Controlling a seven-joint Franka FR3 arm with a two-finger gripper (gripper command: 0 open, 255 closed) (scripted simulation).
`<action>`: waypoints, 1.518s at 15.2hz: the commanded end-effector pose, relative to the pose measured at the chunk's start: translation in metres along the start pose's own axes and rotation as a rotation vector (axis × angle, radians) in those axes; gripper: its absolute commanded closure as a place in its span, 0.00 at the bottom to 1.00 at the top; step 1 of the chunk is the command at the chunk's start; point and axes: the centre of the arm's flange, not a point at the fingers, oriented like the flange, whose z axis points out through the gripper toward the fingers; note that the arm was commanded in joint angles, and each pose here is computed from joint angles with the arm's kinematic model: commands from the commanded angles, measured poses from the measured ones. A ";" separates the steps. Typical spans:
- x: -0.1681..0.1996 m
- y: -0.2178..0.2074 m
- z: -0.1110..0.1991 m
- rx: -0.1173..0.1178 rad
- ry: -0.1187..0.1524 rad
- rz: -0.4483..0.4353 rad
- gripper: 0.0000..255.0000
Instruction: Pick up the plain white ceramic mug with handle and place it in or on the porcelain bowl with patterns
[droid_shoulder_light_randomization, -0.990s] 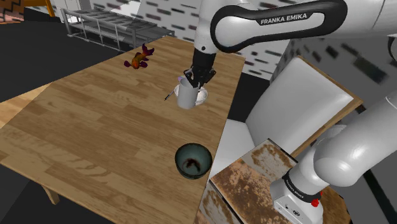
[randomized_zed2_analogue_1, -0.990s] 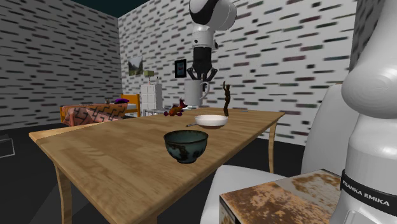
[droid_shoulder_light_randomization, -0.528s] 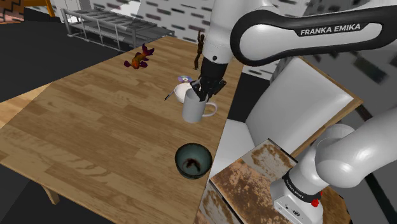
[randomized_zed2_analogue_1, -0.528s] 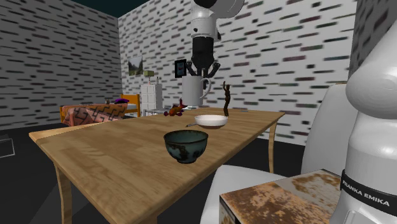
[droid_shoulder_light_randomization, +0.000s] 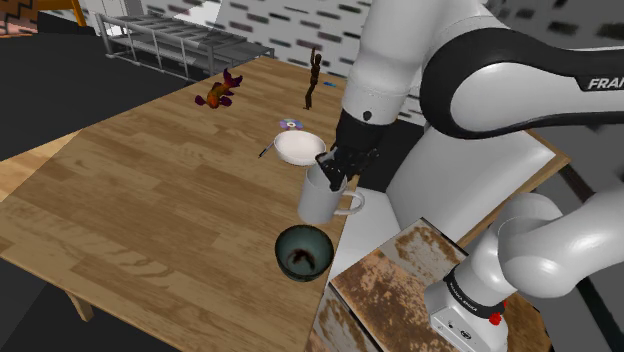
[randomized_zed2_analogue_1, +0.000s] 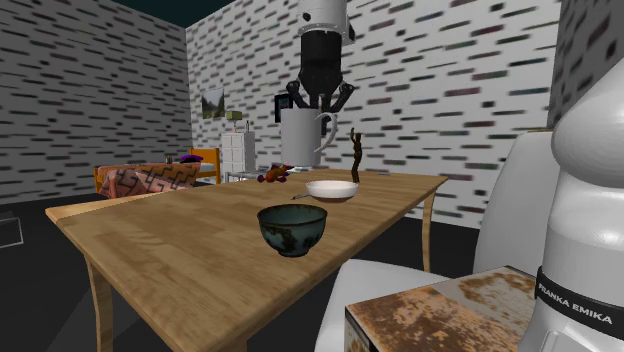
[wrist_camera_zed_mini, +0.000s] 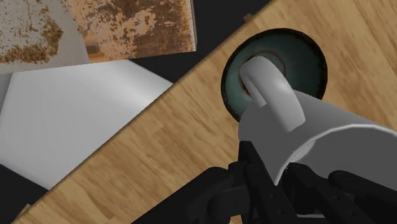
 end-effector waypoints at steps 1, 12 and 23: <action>-0.031 -0.006 -0.007 0.000 0.000 0.001 1.00; -0.036 -0.006 0.051 0.000 0.000 0.001 1.00; -0.038 -0.006 0.087 0.000 0.000 0.001 1.00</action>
